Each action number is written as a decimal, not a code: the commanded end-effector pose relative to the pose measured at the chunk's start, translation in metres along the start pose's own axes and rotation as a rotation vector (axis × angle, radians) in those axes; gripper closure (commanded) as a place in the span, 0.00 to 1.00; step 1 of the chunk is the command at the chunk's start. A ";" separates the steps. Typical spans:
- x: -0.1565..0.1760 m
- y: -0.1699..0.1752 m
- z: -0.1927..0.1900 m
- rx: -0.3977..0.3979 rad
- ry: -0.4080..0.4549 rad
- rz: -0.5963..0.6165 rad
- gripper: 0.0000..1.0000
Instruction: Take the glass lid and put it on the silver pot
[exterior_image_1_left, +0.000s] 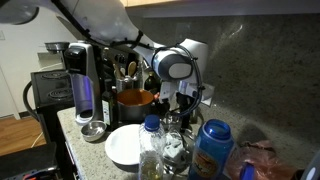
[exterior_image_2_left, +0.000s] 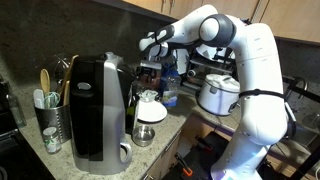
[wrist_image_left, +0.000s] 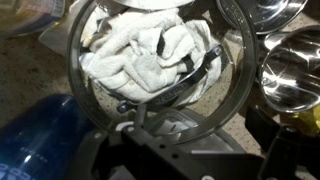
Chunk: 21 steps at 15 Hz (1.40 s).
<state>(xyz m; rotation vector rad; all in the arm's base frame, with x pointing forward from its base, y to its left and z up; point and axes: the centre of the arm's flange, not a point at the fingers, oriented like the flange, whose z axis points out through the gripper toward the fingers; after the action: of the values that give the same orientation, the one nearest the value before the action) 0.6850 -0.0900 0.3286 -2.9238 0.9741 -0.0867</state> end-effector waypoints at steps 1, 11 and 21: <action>-0.029 0.015 -0.009 -0.016 0.052 0.179 0.00; -0.030 -0.004 0.005 -0.062 0.044 0.498 0.00; -0.032 0.001 0.014 -0.085 0.041 0.643 0.34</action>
<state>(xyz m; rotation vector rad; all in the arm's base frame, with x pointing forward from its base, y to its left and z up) 0.6666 -0.0720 0.3110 -2.5434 1.8370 -0.0819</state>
